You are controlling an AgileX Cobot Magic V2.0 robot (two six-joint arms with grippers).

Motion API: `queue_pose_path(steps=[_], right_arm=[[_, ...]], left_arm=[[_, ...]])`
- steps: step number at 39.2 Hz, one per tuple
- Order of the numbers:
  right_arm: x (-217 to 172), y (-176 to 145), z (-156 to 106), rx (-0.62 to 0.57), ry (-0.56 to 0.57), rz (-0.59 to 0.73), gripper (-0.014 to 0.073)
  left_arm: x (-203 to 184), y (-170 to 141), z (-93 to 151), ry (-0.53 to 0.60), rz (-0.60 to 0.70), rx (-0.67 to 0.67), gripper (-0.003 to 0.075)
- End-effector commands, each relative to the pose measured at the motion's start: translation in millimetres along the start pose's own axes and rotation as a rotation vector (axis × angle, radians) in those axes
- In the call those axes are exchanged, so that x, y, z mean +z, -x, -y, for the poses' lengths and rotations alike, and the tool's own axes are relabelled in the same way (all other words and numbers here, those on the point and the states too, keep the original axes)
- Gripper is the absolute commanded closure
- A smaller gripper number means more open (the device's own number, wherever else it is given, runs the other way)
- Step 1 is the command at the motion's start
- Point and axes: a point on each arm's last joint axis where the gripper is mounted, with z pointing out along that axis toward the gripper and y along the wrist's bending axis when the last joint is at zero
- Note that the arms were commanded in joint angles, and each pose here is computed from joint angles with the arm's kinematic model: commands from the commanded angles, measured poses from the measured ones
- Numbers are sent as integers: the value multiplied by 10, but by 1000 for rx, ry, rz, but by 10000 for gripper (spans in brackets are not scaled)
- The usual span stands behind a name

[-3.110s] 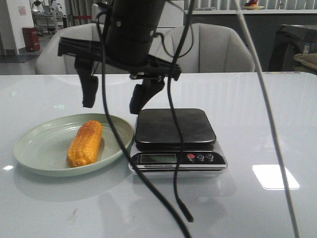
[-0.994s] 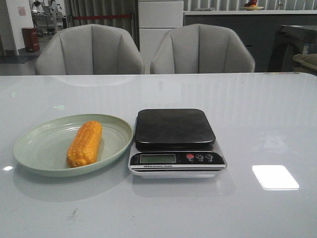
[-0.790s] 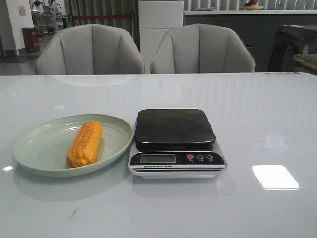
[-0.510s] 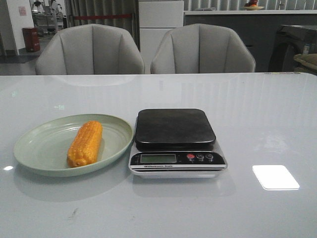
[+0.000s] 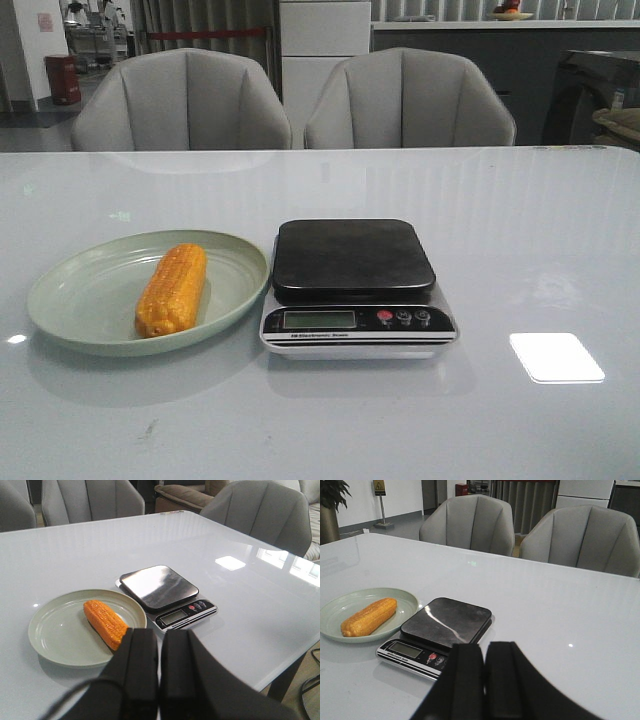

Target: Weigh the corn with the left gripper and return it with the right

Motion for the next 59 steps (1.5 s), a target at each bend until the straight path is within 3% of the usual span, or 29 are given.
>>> queue_pose_path(steps=[1,18,37,42,49,59], right_arm=[[-13,146,8,-4,-11,90,455],[-13,146,8,-4,-11,90,455],[-13,146,8,-4,-11,90,455],[-13,145,8,-4,-11,89,455],[-13,145,8,-4,-11,89,455],[-13,145,8,-4,-11,89,455]], left_arm=[[-25,136,14,-7,86,-8,606],[46,51,-2,0,84,-10,606],[224,-305,-275,439,360,-32,606],[266,-453,-350,529,341,-43,606],[306,-614,-416,596,304,-60,606],[325,-670,-434,600,330,-51,606]])
